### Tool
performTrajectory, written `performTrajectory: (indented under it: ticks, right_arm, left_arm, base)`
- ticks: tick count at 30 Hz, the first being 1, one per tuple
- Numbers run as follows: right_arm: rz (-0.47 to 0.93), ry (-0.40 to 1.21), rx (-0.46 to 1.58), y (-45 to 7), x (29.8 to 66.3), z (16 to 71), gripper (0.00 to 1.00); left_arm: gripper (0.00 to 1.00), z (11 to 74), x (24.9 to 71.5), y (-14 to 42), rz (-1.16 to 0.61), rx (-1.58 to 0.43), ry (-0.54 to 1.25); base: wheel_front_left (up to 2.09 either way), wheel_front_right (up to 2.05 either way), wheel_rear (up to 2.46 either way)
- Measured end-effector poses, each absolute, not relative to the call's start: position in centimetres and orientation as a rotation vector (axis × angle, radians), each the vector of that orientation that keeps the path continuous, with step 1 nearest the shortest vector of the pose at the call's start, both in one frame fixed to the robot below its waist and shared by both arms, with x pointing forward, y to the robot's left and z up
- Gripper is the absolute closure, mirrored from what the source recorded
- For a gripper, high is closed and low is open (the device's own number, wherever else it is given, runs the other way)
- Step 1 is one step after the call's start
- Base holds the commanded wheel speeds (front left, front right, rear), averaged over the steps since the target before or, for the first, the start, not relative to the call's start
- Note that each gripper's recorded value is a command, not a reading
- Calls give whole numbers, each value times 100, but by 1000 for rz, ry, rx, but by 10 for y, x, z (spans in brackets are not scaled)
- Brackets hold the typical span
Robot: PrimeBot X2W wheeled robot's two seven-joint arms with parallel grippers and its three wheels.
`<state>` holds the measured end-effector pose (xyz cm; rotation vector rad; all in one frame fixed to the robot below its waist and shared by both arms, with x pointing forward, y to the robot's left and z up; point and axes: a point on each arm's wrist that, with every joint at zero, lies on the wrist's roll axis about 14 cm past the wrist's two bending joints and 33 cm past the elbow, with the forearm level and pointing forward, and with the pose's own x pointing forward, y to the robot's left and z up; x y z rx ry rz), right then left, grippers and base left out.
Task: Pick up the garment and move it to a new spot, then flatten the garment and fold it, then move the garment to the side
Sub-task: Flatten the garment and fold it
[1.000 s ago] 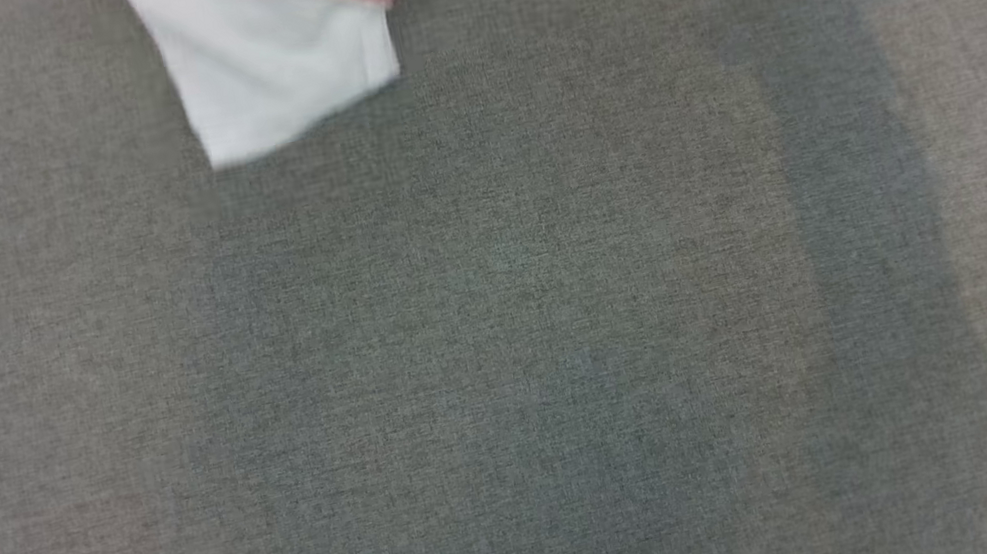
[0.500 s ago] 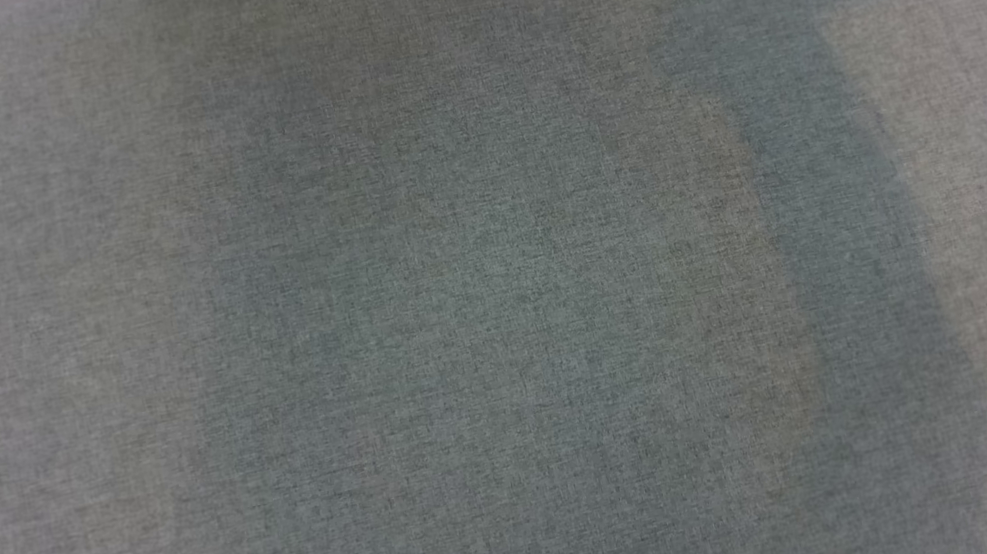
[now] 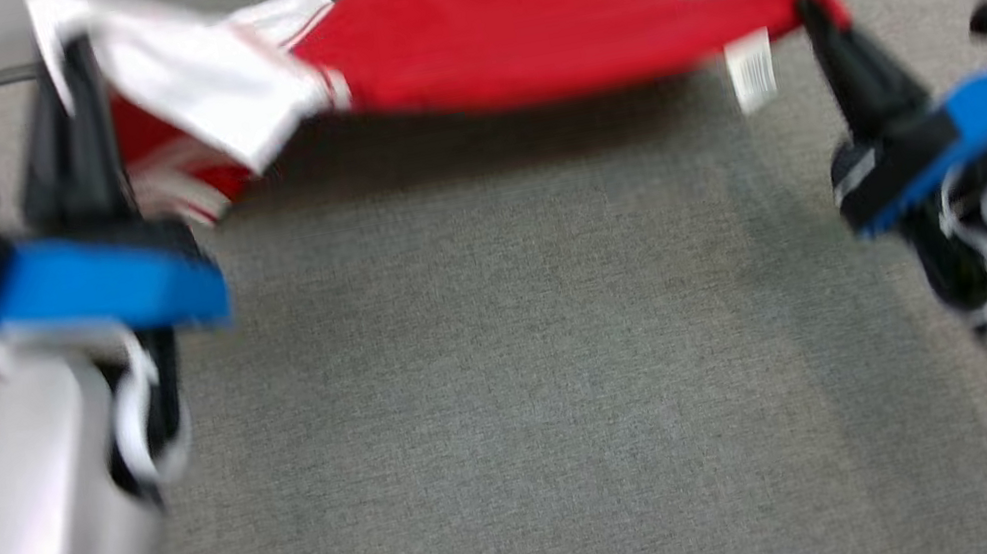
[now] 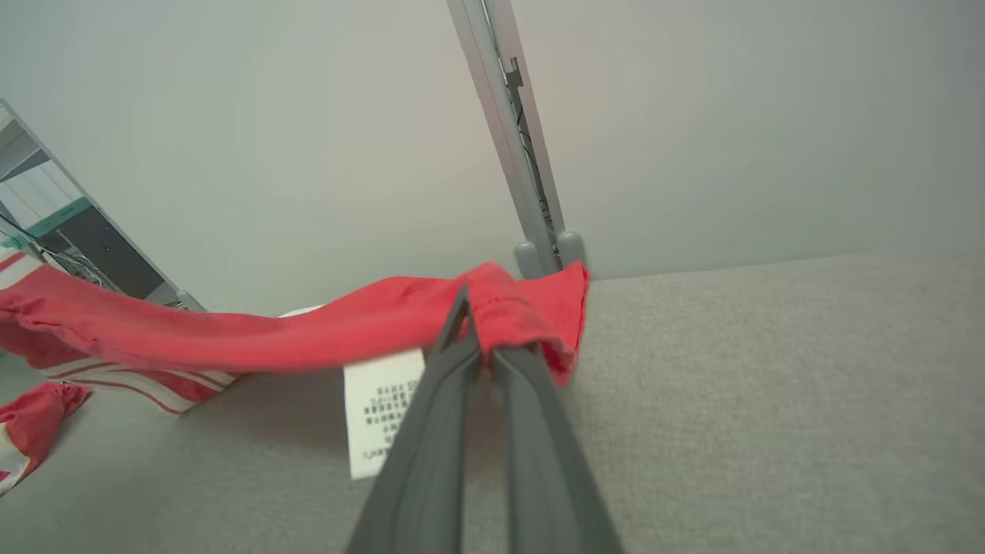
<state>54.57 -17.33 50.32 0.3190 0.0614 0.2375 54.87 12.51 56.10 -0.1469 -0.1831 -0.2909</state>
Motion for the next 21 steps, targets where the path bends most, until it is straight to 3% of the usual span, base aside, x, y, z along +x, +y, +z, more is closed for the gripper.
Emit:
performTrajectory:
  ticks: [13,21]
  right_arm:
    - [191,274,413,-175,414,425,100]
    - [141,362,403,-188,354,396,100]
  left_arm:
    - [100,471,383,133,-165,-234,74]
    - [100,453,320,132,-148,-251,162]
  base:
    - [0,0,0]
    - [0,0,0]
